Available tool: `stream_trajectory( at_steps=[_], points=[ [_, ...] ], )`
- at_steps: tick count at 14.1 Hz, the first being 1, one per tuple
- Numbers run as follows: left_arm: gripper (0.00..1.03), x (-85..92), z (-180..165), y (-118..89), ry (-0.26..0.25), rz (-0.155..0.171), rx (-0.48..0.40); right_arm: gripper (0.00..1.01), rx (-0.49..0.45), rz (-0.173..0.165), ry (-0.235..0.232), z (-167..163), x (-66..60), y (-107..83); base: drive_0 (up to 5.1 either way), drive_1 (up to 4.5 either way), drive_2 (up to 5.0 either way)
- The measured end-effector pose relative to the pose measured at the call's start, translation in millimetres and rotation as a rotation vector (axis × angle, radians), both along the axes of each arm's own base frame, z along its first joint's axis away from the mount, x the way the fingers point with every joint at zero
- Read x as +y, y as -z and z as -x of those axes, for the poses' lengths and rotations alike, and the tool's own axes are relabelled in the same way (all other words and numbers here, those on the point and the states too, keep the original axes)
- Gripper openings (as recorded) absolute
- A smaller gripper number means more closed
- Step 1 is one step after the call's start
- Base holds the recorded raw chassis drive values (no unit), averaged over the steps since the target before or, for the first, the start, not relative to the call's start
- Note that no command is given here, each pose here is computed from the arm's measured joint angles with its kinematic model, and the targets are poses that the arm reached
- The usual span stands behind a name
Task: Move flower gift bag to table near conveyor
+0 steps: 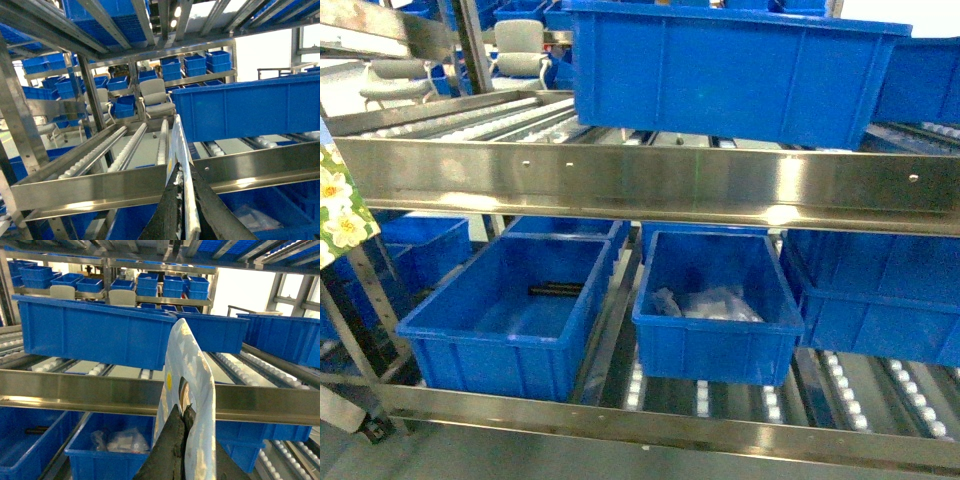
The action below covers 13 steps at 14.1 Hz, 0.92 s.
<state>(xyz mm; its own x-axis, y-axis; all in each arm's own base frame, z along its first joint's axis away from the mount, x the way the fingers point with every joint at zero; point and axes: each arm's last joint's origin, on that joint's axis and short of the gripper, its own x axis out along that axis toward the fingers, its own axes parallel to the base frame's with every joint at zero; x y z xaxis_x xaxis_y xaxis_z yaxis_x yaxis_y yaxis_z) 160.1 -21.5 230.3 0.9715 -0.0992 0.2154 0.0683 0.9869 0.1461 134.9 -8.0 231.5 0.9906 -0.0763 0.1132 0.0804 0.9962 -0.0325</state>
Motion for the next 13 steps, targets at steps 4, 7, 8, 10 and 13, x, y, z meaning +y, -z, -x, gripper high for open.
stream_trajectory(
  at_steps=[4, 7, 8, 10, 13],
  points=[
    [0.02, 0.0, -0.1, 0.1, 0.0, 0.0, 0.001, 0.02, 0.0, 0.0, 0.0, 0.0, 0.0, 0.0, -4.8, 1.4, 3.5],
    [0.02, 0.0, -0.1, 0.2, 0.0, 0.0, 0.001, 0.02, 0.0, 0.0, 0.0, 0.0, 0.0, 0.0, -4.6, 1.53, 3.7],
    [0.02, 0.0, 0.0, -0.1, 0.0, 0.0, -0.001, 0.02, 0.0, 0.0, 0.0, 0.0, 0.0, 0.0, -4.6, 1.53, 3.7],
    [0.02, 0.0, -0.2, 0.4, 0.0, -0.001, 0.003, 0.02, 0.001, 0.0, 0.0, 0.0, 0.0, 0.1, -4.6, 1.53, 3.7],
    [0.02, 0.0, 0.0, 0.0, 0.0, 0.0, 0.0, 0.02, -0.001, 0.0, 0.0, 0.0, 0.0, -0.1, -4.6, 1.53, 3.7]
  ],
)
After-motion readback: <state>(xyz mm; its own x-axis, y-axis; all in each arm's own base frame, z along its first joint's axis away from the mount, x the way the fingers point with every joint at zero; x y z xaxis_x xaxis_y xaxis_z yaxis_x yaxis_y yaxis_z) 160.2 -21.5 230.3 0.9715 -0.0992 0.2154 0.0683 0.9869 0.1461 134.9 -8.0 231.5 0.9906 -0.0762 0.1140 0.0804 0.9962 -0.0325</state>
